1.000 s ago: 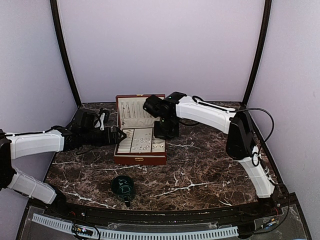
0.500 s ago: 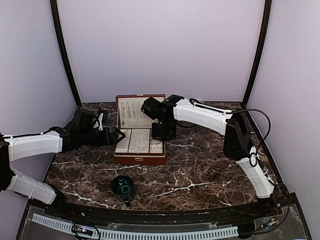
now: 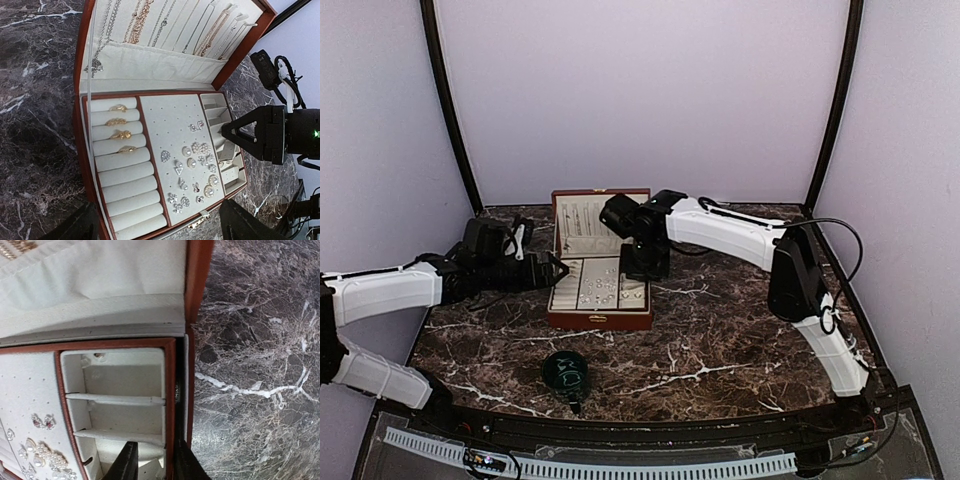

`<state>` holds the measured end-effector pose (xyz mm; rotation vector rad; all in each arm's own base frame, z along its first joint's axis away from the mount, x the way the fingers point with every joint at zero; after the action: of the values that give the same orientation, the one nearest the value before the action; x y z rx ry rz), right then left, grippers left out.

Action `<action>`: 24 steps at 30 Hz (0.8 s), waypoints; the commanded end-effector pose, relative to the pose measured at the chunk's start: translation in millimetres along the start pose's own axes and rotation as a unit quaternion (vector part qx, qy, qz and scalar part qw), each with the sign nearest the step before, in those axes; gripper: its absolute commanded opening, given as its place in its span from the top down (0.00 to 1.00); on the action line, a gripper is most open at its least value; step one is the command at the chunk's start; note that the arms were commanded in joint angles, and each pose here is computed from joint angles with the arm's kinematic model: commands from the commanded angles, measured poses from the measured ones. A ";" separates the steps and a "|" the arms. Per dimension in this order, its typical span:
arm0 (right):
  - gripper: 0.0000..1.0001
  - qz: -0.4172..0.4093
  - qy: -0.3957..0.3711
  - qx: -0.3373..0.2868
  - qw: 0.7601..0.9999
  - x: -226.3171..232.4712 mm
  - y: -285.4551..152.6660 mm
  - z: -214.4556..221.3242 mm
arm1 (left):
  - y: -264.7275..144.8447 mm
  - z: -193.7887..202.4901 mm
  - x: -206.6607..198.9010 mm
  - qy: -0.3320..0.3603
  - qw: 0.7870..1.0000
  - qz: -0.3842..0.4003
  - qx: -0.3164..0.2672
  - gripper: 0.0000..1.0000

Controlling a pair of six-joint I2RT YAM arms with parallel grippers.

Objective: Organize the mixed jewelry
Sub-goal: Place the compartment layer in the jewelry box.

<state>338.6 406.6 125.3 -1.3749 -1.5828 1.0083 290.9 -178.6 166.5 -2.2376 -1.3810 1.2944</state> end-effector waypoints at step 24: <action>0.11 -0.212 -0.102 -0.269 0.934 -28.8 -150.1 -122.9 | -48.0 -180.9 -60.0 0.018 0.989 0.131 -0.073 0.06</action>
<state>374.8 371.0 276.0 -1.3170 -2.1485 0.5973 368.4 -150.6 340.1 -2.5672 -1.4456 1.1222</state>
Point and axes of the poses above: each gripper's point midway between its finger pads, its own y axis out along the fingers, its own x axis along the line the jaws close on, z = x × y, the point moved 4 cm from there along -y, back along the fingers, and after that the axes turned 6 degrees about -y, right-handed, at the moved point
